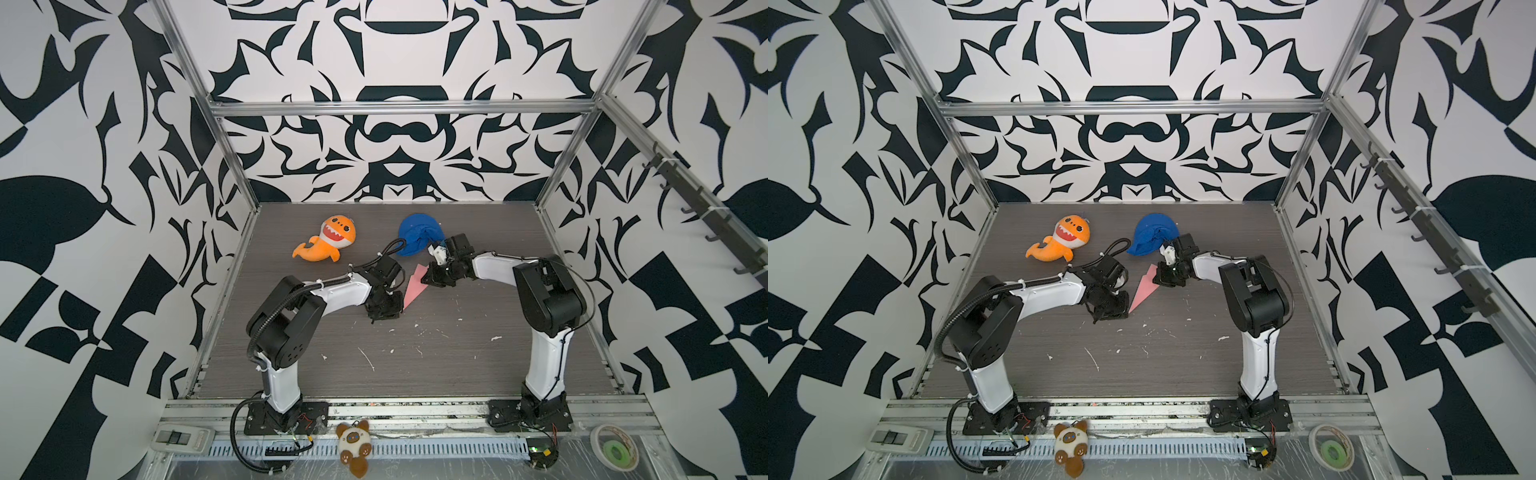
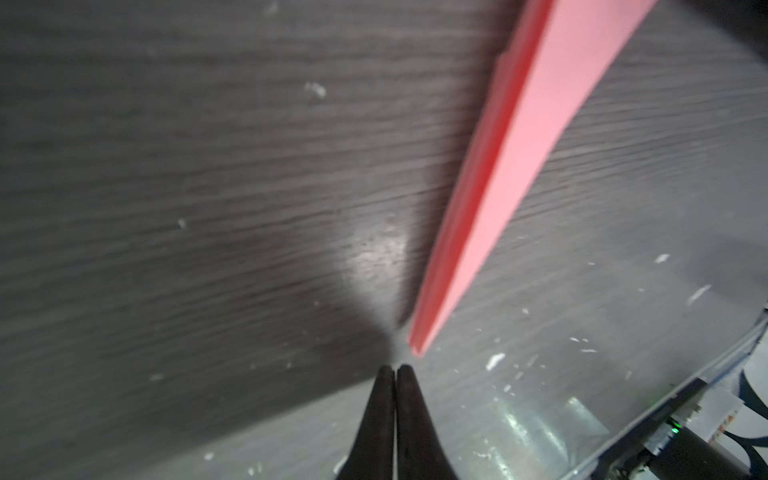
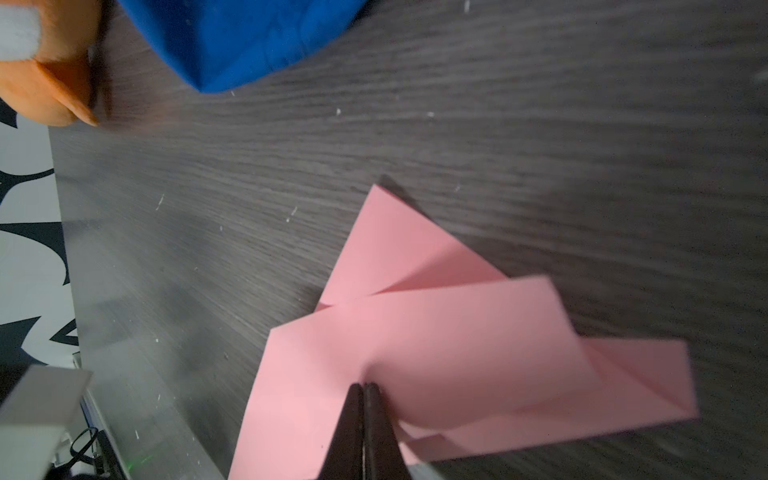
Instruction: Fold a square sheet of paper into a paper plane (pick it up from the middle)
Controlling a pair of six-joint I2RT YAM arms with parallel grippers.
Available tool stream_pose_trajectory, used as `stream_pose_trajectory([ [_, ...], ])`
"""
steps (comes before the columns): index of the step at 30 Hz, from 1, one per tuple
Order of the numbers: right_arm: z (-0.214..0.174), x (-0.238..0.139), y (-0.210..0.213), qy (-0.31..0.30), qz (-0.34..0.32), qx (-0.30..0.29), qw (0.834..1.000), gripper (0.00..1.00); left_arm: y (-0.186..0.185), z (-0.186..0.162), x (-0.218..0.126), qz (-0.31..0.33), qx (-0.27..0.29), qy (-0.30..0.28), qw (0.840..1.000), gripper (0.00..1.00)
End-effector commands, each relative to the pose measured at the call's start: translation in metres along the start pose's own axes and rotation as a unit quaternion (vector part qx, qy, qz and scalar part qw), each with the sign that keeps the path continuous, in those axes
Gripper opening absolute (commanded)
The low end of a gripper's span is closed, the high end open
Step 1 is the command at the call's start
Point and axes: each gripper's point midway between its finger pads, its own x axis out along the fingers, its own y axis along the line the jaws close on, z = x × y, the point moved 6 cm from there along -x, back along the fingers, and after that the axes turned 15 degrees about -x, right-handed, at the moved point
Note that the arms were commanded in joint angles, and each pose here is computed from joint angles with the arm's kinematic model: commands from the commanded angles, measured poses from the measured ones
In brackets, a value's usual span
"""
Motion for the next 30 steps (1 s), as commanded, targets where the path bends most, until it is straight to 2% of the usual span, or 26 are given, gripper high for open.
stream_pose_trajectory([
  [1,-0.026,0.006,-0.018,0.046,-0.045,0.025,0.998,0.08,-0.033,0.011,-0.025,-0.068,0.038,-0.042,0.996,0.09],
  [4,-0.026,0.004,-0.011,0.037,-0.020,0.024,0.999,0.08,-0.048,0.022,-0.025,-0.089,0.040,-0.059,0.994,0.09],
  [9,-0.033,0.007,0.004,0.034,0.027,0.021,0.999,0.08,-0.047,0.036,-0.008,-0.063,0.027,-0.076,0.995,0.08],
  [14,-0.041,0.011,0.020,0.036,0.058,0.020,0.997,0.08,-0.037,0.036,0.010,-0.039,0.014,-0.058,0.997,0.06],
  [18,-0.043,0.009,0.028,0.034,0.066,0.012,0.997,0.08,-0.029,0.033,0.020,-0.024,0.004,-0.047,0.999,0.04],
  [26,-0.021,-0.007,0.048,-0.003,0.065,-0.025,0.998,0.08,-0.010,0.025,0.035,0.016,-0.004,-0.021,1.000,0.00],
  [30,-0.022,0.001,0.045,0.004,0.050,-0.015,0.999,0.08,0.000,0.019,0.040,0.039,-0.005,-0.015,0.999,0.00],
])
